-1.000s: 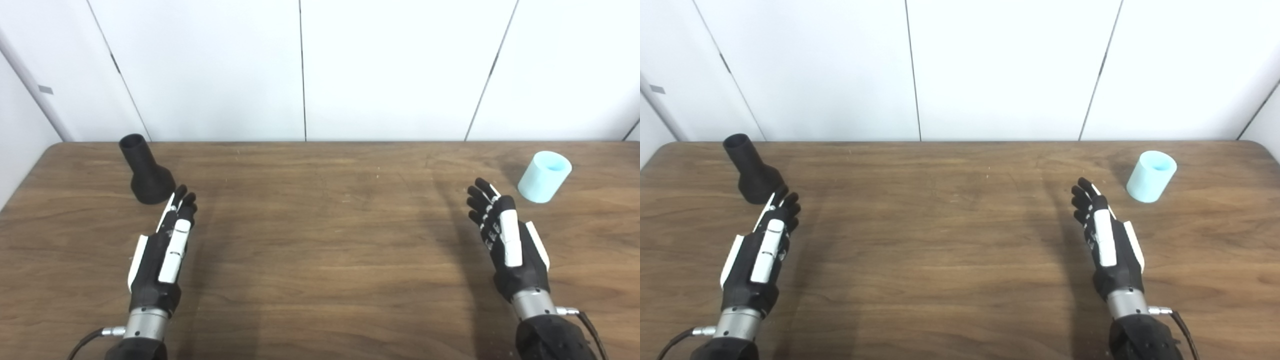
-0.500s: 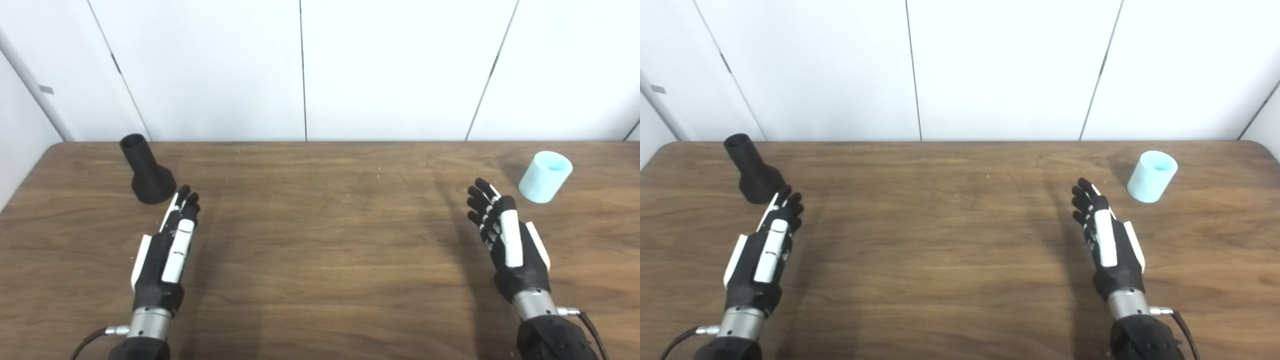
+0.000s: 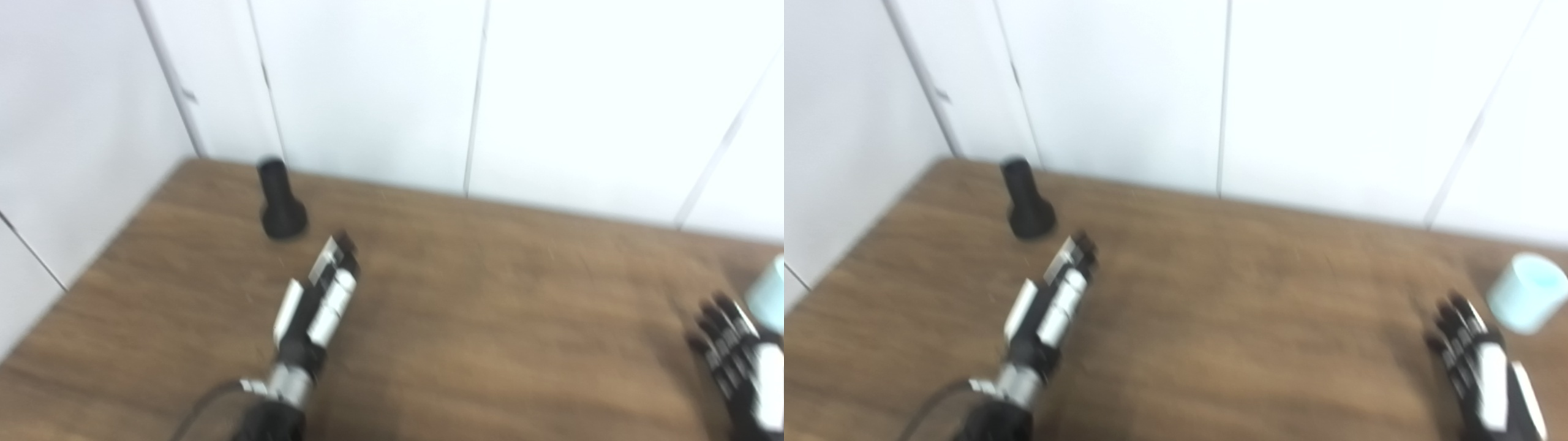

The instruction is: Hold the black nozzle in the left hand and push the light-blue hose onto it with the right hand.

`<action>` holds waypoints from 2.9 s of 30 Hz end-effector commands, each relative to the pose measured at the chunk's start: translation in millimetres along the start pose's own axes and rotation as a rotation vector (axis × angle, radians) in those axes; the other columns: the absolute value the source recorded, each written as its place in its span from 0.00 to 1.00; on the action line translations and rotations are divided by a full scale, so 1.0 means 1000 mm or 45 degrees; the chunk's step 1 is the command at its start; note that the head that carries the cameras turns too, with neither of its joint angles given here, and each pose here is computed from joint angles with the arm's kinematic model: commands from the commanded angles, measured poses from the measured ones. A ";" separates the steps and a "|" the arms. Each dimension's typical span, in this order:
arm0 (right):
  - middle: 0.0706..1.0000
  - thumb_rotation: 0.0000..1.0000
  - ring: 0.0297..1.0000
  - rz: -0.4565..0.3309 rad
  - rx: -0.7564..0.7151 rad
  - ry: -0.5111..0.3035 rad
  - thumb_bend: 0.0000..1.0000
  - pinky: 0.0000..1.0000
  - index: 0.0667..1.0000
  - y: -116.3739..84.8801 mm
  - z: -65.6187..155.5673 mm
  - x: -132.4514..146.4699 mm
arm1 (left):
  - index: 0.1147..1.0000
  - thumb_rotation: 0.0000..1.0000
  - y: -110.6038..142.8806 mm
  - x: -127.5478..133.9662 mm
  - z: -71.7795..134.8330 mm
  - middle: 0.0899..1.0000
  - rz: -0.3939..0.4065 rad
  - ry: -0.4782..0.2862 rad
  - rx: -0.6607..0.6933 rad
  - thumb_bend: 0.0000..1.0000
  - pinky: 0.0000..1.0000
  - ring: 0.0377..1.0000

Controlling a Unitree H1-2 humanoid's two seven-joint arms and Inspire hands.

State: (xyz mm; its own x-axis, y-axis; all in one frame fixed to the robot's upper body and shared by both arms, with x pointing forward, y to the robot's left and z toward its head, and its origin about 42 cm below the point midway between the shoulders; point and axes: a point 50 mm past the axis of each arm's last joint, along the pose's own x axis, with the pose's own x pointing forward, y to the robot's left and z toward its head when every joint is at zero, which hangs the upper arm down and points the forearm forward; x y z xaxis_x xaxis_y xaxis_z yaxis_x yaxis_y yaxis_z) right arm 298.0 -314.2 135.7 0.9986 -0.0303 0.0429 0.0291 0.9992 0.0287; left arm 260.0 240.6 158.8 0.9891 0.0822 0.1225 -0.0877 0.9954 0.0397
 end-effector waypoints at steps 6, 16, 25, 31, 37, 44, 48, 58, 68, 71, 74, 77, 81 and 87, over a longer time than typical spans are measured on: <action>0.91 1.00 0.92 0.042 -0.007 -0.066 0.52 0.89 0.92 -0.004 0.004 0.011 | 0.94 0.73 0.003 0.010 0.012 0.96 0.005 -0.095 0.062 0.39 0.97 0.97; 0.90 1.00 0.90 0.061 0.002 -0.073 0.54 0.84 0.92 -0.003 -0.004 0.013 | 0.92 0.31 0.016 0.010 0.016 0.95 0.072 -0.098 0.201 0.56 0.98 0.97; 0.89 1.00 0.89 0.073 -0.022 -0.063 0.56 0.80 0.91 -0.002 -0.011 0.014 | 0.90 0.16 0.066 0.016 0.049 0.92 0.290 -0.158 0.435 0.76 0.99 0.95; 0.88 0.98 0.88 0.045 -0.041 -0.040 0.59 0.77 0.90 0.001 -0.012 0.014 | 0.96 0.23 0.111 0.029 0.059 0.99 0.313 -0.062 0.651 0.83 0.99 0.99; 0.87 0.98 0.88 0.026 -0.042 -0.031 0.59 0.77 0.90 0.001 -0.012 0.015 | 1.00 0.28 0.148 0.050 0.059 1.00 0.327 0.075 0.903 0.87 1.00 1.00; 0.87 0.98 0.88 0.011 -0.042 -0.042 0.59 0.76 0.91 0.004 -0.010 0.012 | 1.00 0.39 0.174 0.096 0.054 1.00 0.376 0.190 1.256 0.91 1.00 1.00; 0.87 0.99 0.88 0.012 -0.048 -0.046 0.59 0.76 0.91 0.005 -0.010 0.012 | 1.00 0.42 0.180 0.118 0.054 1.00 0.370 0.226 1.288 0.93 1.00 1.00; 0.86 0.99 0.88 0.026 -0.047 -0.052 0.59 0.77 0.91 0.005 -0.008 0.013 | 0.98 0.46 0.178 0.157 0.045 1.00 0.337 0.290 1.410 0.98 1.00 1.00; 0.85 1.00 0.89 0.019 -0.058 -0.049 0.59 0.78 0.92 0.008 -0.007 0.011 | 0.94 0.44 0.155 0.176 0.041 0.99 0.225 0.268 1.429 0.95 1.00 1.00; 0.85 1.00 0.89 0.015 -0.062 -0.051 0.59 0.78 0.91 0.008 -0.005 0.009 | 0.92 0.44 0.153 0.183 0.041 0.98 0.189 0.267 1.473 0.95 1.00 1.00; 0.85 1.00 0.89 0.012 -0.064 -0.052 0.58 0.79 0.91 0.008 -0.004 0.009 | 0.92 0.44 0.150 0.189 0.041 0.97 0.178 0.269 1.495 0.95 1.00 1.00; 0.84 1.00 0.89 0.010 -0.061 -0.053 0.57 0.79 0.91 0.009 -0.003 0.009 | 0.91 0.45 0.148 0.193 0.040 0.97 0.175 0.272 1.507 0.97 1.00 1.00; 0.84 1.00 0.89 0.009 -0.059 -0.055 0.57 0.79 0.91 0.009 -0.002 0.008 | 0.90 0.44 0.144 0.195 0.038 0.95 0.166 0.279 1.483 0.97 1.00 1.00; 0.84 1.00 0.89 0.010 -0.064 -0.058 0.57 0.80 0.91 0.010 -0.002 0.008 | 0.90 0.43 0.141 0.196 0.037 0.94 0.171 0.313 1.493 0.98 1.00 1.00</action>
State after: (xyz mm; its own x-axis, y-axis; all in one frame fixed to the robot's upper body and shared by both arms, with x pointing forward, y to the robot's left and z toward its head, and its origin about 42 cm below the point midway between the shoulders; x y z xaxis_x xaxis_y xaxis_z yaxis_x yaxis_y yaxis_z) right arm 308.0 -307.6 131.5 0.9964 -0.0308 0.0791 0.0326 0.9992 -0.0215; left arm 424.1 393.5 193.3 0.9475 0.3092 -0.0812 -0.0449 0.3803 0.9238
